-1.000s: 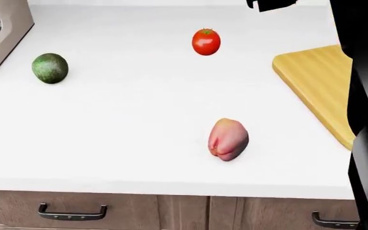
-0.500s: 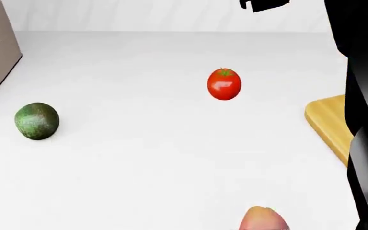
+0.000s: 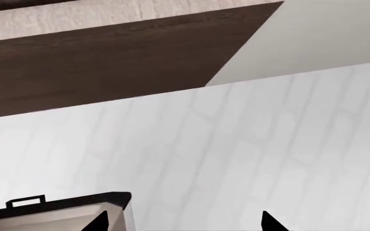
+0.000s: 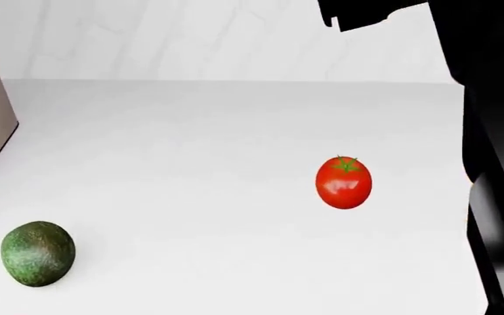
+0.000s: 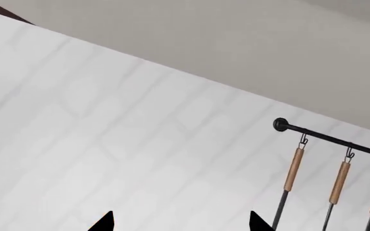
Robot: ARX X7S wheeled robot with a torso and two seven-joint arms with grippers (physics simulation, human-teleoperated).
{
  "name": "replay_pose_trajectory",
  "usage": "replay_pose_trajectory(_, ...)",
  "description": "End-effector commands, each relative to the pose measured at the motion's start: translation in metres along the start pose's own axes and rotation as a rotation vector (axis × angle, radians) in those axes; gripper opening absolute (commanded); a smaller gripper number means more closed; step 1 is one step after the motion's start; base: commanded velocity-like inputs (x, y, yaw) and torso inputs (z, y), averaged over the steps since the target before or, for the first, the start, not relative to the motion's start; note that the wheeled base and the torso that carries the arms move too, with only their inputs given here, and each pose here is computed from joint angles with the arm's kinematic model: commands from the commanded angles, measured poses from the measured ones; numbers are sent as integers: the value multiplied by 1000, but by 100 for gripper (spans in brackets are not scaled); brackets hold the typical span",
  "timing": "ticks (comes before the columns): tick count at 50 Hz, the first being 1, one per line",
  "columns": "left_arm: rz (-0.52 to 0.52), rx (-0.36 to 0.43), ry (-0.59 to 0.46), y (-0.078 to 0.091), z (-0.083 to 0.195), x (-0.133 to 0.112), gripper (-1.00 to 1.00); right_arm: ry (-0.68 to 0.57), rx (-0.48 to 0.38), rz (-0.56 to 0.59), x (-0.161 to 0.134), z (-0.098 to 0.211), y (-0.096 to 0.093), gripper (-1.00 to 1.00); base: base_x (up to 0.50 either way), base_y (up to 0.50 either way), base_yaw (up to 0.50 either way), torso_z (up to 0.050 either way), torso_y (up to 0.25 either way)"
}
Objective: Place the avocado, onion, tomato and bell pepper on the cutting board.
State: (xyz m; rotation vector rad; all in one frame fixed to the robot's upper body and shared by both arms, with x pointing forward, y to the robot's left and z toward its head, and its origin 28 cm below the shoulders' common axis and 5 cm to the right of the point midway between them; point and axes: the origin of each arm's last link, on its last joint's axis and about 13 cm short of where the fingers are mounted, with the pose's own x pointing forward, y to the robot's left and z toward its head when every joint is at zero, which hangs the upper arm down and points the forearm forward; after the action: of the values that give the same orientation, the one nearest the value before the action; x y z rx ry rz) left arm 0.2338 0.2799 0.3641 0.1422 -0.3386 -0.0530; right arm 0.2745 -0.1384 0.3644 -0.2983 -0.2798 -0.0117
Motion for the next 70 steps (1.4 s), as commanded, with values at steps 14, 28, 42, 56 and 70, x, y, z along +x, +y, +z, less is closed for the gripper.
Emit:
replay_pose_trajectory(14,14,21,-7,5,3,-10,100,215,91,165,11,-17,-13,100,0,0,0,0,0)
replay_pose_trajectory(28,6,26,-12,5,7,-11,100,547,130,362,-1,6,-24,100,0,0,0,0,0)
replay_pose_trajectory(42,-5,27,-8,2,5,-7,100,688,56,488,-3,0,-14,100,0,0,0,0,0)
replay_pose_trajectory(56,-4,26,-4,2,2,-11,100,700,46,455,6,-28,-9,100,0,0,0,0,0)
replay_pose_trajectory(70,-9,27,1,1,0,-10,100,740,48,453,20,-58,5,100,0,0,0,0,0)
